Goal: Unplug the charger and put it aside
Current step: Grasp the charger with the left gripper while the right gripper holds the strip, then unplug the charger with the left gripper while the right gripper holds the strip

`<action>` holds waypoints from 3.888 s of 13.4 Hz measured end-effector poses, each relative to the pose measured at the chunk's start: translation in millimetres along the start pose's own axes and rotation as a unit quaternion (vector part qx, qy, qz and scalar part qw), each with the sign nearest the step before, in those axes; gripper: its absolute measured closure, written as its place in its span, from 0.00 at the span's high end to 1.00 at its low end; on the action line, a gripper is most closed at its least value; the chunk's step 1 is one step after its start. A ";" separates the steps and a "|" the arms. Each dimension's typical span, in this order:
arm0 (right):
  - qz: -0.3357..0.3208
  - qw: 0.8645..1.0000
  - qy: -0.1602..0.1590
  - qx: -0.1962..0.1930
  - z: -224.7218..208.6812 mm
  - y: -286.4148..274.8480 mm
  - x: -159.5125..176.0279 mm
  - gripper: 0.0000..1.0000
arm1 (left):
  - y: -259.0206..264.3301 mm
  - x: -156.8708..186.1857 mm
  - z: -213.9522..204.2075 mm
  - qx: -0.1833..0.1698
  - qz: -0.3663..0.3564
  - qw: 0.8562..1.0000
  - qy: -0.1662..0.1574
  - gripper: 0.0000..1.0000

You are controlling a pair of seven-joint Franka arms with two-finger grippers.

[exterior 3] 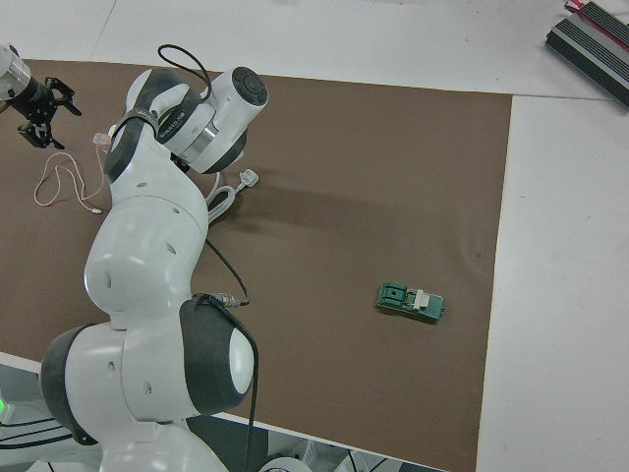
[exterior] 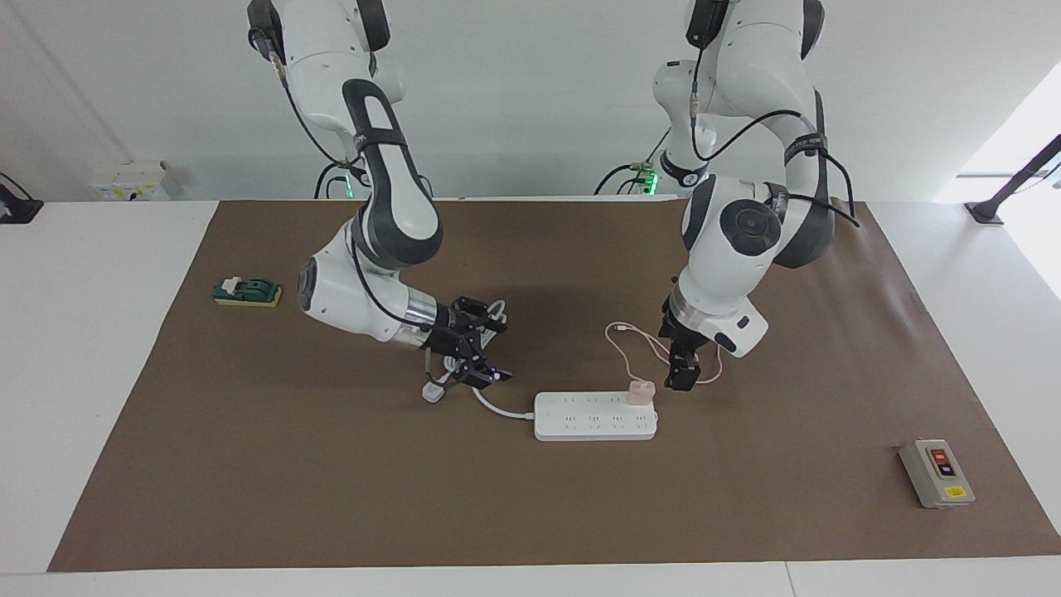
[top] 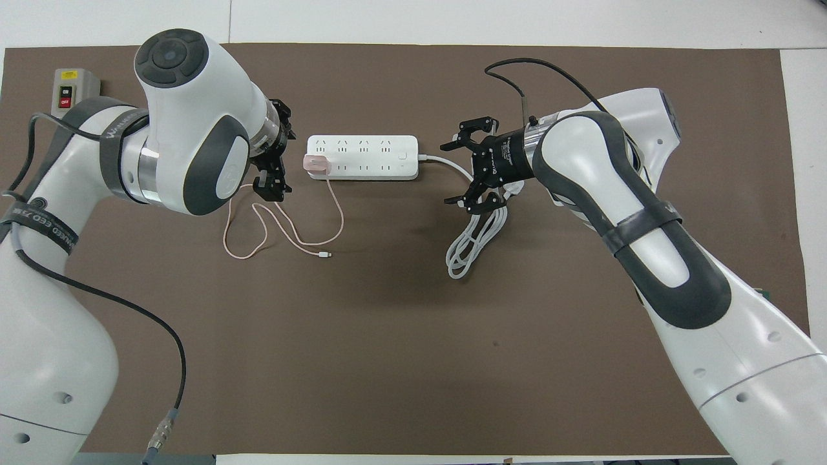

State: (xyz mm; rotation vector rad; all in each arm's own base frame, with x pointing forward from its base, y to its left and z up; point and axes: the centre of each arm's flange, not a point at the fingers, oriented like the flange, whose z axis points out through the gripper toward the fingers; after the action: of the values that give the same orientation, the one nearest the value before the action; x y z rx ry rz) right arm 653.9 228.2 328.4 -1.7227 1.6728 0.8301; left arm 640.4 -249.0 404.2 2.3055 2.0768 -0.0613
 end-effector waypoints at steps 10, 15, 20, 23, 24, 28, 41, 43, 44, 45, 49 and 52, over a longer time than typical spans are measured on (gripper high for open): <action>-0.001 0.999 -0.027 0.023 107.2 -56.1 23.3 1.00 | -1.0 -40.3 71.2 0.016 0.011 1.000 0.015 1.00; -0.003 0.999 -0.029 0.025 109.8 -59.0 23.0 1.00 | 3.9 -35.0 68.2 0.005 0.007 1.000 0.015 1.00; 0.010 0.999 -0.044 0.029 111.8 -59.5 26.0 1.00 | 6.1 -31.7 67.3 0.000 0.004 1.000 0.015 1.00; 0.011 0.999 -0.047 0.025 113.4 -58.4 24.6 1.00 | 6.6 -31.7 67.0 -0.002 0.004 1.000 0.014 1.00; 0.014 0.998 -0.053 0.023 113.9 -57.9 24.0 1.00 | 6.7 -31.6 67.0 -0.002 0.004 1.000 0.014 1.00; 0.014 0.998 -0.057 0.018 116.2 -56.3 22.0 1.00 | 7.0 -30.9 70.8 -0.001 0.007 1.000 0.020 1.00; -0.030 0.999 -0.035 0.021 127.8 -54.1 43.2 1.00 | 7.7 -31.0 70.6 -0.005 0.008 1.000 0.021 1.00; -0.029 0.999 -0.035 0.021 126.9 -54.0 42.5 0.94 | 7.9 -31.1 70.5 -0.006 0.008 1.000 0.021 1.00; -0.029 0.999 -0.035 0.021 126.9 -54.0 42.5 0.94 | 8.3 -31.2 70.2 -0.008 0.009 1.000 0.020 0.96; -0.029 0.999 -0.035 0.022 126.9 -54.0 42.4 0.94 | 9.1 -31.5 69.5 -0.012 0.009 1.000 0.019 0.96; -0.029 0.999 -0.035 0.022 126.9 -53.9 42.4 0.94 | 10.3 -31.8 68.8 -0.017 0.009 1.000 0.017 0.49; -0.029 0.999 -0.035 0.022 126.9 -53.8 42.3 0.94 | 10.5 -31.3 68.8 -0.017 0.009 1.000 0.018 0.31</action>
State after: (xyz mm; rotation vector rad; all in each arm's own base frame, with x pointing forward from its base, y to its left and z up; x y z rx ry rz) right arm 704.2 301.8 215.1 -1.6843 1.5776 0.8111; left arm 647.3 -284.9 337.3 2.3222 2.0557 0.0157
